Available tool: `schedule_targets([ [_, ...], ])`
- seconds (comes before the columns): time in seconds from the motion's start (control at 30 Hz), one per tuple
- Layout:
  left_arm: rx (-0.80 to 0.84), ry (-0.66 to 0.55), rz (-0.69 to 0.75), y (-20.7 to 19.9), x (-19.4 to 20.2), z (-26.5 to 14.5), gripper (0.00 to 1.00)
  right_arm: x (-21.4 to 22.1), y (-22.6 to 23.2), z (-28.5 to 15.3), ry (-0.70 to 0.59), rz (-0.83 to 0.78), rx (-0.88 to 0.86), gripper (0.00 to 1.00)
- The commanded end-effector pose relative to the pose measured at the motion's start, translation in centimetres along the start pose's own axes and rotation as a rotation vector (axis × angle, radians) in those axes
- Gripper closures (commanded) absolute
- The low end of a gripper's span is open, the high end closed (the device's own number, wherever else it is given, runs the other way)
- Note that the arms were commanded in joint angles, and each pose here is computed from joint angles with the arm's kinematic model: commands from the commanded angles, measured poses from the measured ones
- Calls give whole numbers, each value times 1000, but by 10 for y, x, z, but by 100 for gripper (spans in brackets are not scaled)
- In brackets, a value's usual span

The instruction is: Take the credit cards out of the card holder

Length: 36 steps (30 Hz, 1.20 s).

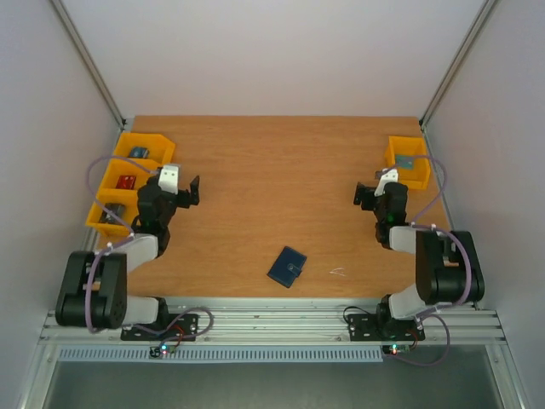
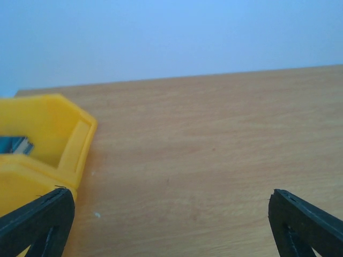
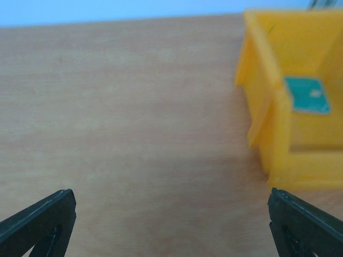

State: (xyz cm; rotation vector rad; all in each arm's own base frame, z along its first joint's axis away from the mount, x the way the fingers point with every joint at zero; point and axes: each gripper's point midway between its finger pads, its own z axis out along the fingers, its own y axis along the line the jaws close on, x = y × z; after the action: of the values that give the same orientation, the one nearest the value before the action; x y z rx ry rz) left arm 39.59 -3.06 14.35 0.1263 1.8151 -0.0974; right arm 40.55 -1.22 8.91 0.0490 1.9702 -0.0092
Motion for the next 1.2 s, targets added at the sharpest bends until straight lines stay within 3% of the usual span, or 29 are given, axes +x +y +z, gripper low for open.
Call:
schedule_targets([
  [0.0, 75, -73, 15, -12, -51, -15, 1, -71, -18, -22, -53, 92, 97, 2],
  [0.1, 231, -165, 13, -40, -93, -38, 0, -133, -12, -55, -191, 177, 40, 2],
  [0.17, 337, -197, 36, -60, -114, -57, 1, -162, 5, -76, -206, 233, -68, 1],
  [0.23, 411, -206, 28, -74, -130, -75, 1, -174, 29, -93, -121, 293, -197, 2],
  [0.37, 497, -121, -74, -89, -145, -108, 1, -167, 84, -126, 137, 446, -484, 22],
  [0.47, 528, 5, -200, -96, -132, -124, 1, -138, 136, -155, 281, 459, -646, 25],
  [0.6, 622, 79, -337, -113, -112, -145, 1, -64, 171, -180, 525, 337, -545, 28],
  [0.77, 532, 191, -511, -109, -74, -138, 1, 19, 191, -193, 775, 382, -485, 33],
  [0.97, 539, 222, -529, -115, -55, -137, 1, 91, 187, -187, 1009, 406, -352, 36],
  [1.17, 515, 249, -538, -114, -44, -135, 1, 120, 215, -174, 1122, 446, -446, 37],
])
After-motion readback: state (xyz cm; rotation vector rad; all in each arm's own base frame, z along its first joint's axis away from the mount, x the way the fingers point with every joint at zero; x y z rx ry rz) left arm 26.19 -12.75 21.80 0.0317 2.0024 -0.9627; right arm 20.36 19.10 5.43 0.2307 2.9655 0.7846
